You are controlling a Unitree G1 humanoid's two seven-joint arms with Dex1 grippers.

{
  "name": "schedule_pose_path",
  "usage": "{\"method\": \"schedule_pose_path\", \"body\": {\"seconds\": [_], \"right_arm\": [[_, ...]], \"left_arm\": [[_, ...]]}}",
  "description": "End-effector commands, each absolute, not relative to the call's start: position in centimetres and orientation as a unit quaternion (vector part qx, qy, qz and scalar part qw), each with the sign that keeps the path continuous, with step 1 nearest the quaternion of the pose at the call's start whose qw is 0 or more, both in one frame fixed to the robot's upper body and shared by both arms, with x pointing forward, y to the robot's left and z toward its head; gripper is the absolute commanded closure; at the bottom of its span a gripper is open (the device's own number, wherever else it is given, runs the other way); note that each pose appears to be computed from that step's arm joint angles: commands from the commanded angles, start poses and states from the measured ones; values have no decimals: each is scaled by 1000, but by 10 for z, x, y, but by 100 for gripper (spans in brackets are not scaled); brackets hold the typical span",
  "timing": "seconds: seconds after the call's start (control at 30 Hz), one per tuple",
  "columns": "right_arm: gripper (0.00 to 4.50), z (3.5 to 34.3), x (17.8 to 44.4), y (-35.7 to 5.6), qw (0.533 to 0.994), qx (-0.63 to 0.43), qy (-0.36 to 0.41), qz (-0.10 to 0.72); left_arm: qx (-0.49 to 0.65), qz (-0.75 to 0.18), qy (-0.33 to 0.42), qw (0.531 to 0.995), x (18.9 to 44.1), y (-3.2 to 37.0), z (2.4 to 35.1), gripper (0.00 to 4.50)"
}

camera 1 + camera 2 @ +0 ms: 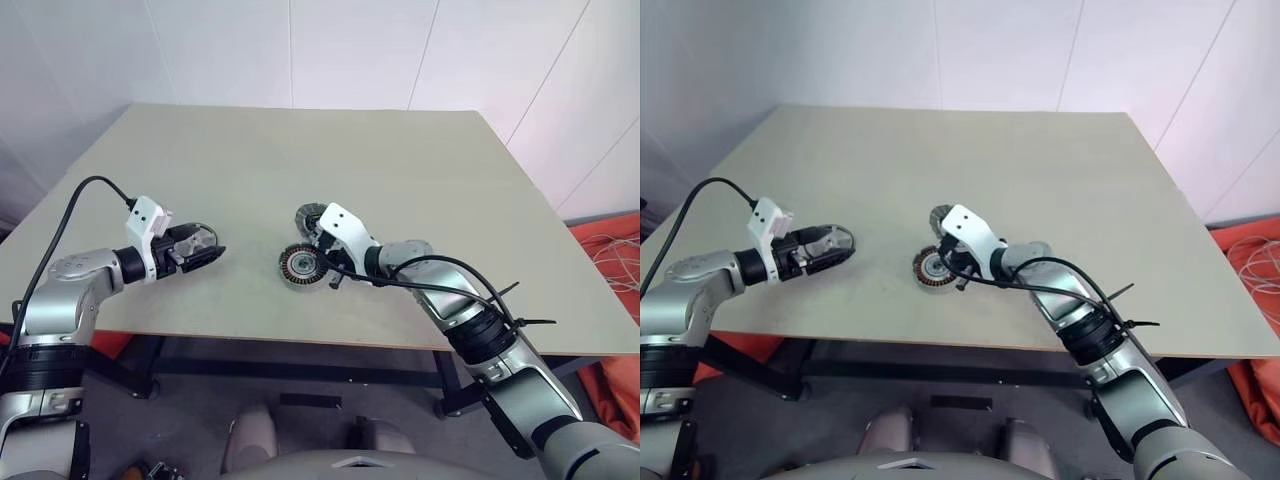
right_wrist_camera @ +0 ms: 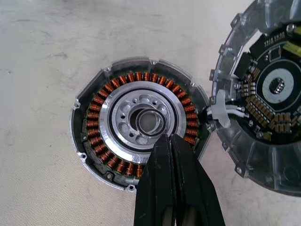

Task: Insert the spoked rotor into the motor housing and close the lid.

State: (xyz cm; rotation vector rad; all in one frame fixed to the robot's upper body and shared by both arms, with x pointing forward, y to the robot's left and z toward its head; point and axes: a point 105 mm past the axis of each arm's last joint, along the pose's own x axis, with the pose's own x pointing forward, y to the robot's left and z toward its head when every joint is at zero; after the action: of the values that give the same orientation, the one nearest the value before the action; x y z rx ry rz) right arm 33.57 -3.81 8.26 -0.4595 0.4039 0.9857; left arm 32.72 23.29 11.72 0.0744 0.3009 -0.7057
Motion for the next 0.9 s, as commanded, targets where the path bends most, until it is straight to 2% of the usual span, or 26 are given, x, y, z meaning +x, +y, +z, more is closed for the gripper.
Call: {"method": "schedule_pose_path", "body": {"seconds": [0.03, 0.73, 0.9], "right_arm": [[448, 96, 339, -29, 835, -225, 164, 475], [448, 83, 337, -14, 818, -207, 188, 502], [448, 92, 339, -14, 822, -194, 176, 505]], "left_arm": [[46, -345, 114, 930, 329, 232, 134, 0], [43, -346, 110, 931, 334, 227, 136, 0], [43, -346, 108, 931, 335, 227, 137, 0]]}}
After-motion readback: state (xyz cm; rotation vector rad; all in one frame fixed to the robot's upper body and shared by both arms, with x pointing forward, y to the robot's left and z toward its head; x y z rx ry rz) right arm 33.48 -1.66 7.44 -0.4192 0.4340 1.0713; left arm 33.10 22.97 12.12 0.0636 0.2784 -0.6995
